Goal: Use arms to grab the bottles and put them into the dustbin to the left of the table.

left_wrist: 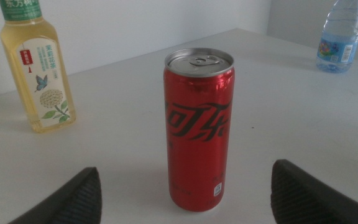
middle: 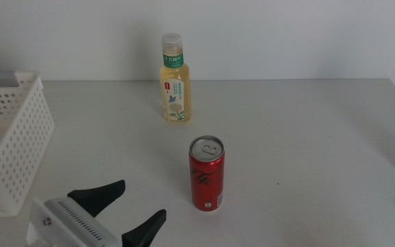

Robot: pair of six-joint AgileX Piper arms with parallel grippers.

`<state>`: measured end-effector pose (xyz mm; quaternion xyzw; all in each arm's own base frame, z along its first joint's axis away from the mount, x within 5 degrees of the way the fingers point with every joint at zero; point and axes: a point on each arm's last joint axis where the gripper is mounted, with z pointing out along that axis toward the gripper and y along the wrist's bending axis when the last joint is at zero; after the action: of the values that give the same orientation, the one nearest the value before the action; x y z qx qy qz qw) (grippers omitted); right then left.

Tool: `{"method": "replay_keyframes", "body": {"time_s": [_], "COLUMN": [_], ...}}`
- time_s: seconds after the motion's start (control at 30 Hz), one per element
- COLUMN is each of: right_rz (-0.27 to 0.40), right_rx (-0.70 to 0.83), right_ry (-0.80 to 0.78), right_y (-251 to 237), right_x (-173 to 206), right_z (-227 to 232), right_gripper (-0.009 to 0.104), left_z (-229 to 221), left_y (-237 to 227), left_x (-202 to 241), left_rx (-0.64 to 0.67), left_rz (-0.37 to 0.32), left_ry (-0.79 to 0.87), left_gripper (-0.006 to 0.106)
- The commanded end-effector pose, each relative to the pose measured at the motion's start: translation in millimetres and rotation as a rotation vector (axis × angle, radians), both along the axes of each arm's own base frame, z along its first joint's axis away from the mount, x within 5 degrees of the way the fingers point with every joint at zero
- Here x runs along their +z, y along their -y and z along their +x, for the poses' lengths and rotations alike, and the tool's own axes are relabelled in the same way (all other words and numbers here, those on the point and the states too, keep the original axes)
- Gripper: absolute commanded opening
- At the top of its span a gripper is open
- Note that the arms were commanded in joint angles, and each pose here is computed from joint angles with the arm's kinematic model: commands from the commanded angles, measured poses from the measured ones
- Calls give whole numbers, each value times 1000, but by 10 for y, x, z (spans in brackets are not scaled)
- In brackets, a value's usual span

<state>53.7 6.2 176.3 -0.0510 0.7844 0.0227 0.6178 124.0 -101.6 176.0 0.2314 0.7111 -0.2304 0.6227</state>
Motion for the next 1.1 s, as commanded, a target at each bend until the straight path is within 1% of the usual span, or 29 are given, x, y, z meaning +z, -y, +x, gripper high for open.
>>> {"method": "replay_keyframes", "body": {"time_s": [0.0, 0.13, 0.3, 0.43, 0.67, 1.07], "right_rz": [-3, -3, -3, -3, -3, -3], "right_rx": [-12, -12, -12, -12, -12, -12], "right_ry": [106, 106, 106, 105, 105, 105], "right_y": [10, 10, 10, 10, 10, 10], "right_x": [111, 111, 111, 110, 110, 110], "right_z": [-2, -2, -2, -2, -2, -2], "right_gripper": [71, 71, 71, 71, 71, 71], "left_z": [77, 173, 309, 424, 656, 925], "left_y": [92, 178, 316, 452, 706, 951], "left_x": [173, 242, 208, 160, 44, -70], "left_rx": [-14, -16, -33, -60, -100, -107], "left_rz": [-66, -55, -44, -66, -58, -57], "left_ry": [68, 65, 49, 34, -14, -34], "left_gripper": [93, 93, 93, 93, 93, 93]}}
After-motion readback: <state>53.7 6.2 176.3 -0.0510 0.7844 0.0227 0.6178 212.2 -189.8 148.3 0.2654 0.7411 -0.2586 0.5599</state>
